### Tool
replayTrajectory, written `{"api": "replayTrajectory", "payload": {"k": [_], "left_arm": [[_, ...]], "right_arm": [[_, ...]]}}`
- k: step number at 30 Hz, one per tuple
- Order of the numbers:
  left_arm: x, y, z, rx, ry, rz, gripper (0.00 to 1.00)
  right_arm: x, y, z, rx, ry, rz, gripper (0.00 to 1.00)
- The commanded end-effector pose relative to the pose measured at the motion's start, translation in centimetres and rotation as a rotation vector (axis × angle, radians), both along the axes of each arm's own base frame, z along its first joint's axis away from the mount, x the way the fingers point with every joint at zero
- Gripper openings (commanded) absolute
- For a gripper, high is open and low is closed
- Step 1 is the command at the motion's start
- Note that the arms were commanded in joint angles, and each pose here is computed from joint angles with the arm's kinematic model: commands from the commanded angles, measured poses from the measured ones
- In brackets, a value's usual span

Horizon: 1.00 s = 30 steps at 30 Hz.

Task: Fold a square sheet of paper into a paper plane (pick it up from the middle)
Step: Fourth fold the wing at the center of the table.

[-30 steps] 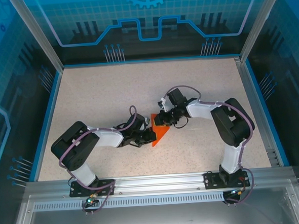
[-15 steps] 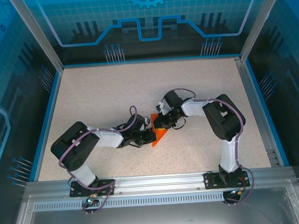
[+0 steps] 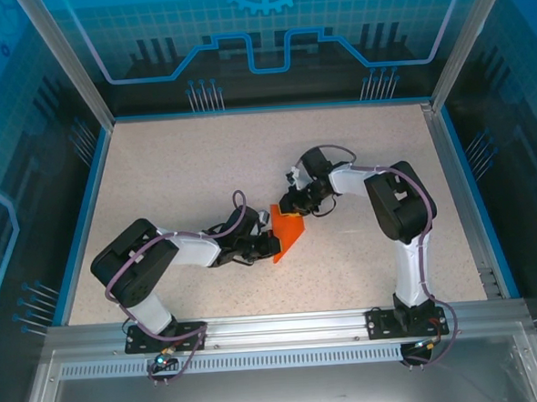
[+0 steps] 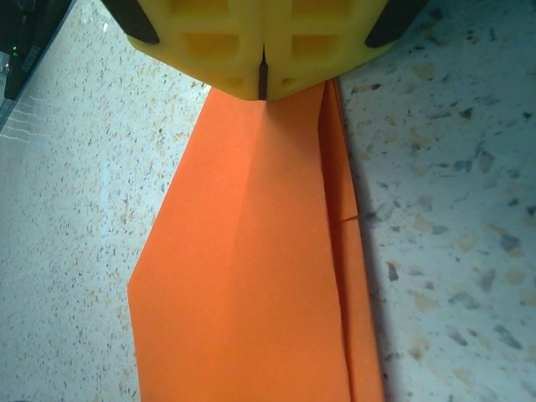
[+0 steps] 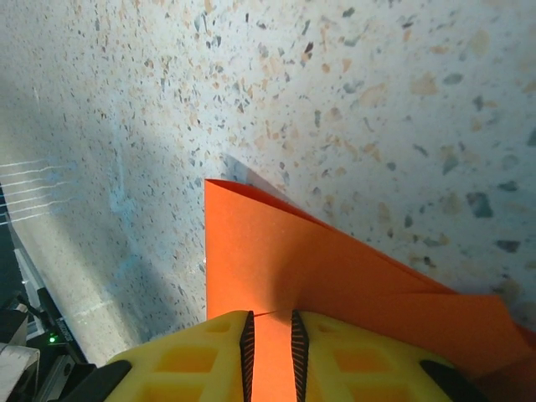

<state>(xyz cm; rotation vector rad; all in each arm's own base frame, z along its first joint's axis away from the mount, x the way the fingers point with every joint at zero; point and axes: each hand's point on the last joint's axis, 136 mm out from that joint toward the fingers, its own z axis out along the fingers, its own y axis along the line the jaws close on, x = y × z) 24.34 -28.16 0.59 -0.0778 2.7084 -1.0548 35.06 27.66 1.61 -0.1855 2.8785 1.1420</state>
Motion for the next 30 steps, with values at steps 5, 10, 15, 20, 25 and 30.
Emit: {"api": "replayTrajectory", "payload": {"k": [5, 10, 15, 20, 25, 30], "left_arm": [[-8.2, 8.0, -8.2, 0.377, 0.291, -0.032, 0.0], [-8.2, 8.0, -8.0, 0.387, 0.287, -0.053, 0.0], [-7.9, 7.6, -7.4, 0.379, 0.263, -0.082, 0.0], [-7.7, 7.5, -7.0, 0.385, 0.251, -0.107, 0.0], [-7.4, 7.3, -6.7, 0.387, 0.237, -0.116, 0.0], [-7.5, 7.2, -6.7, 0.386, 0.24, -0.121, 0.0]], "right_arm": [[4.7, -3.0, 0.1, -0.012, -0.098, -0.062, 0.24], [4.7, -3.0, 3.3, 0.029, -0.141, -0.044, 0.25], [1.9, -2.6, 6.3, 0.063, -0.18, -0.023, 0.26], [-1.6, -1.1, 6.4, 0.068, -0.168, 0.03, 0.26], [-3.5, 0.7, 4.3, 0.035, -0.129, 0.056, 0.23], [-3.3, 1.1, 2.4, 0.032, -0.101, 0.043, 0.22]]}}
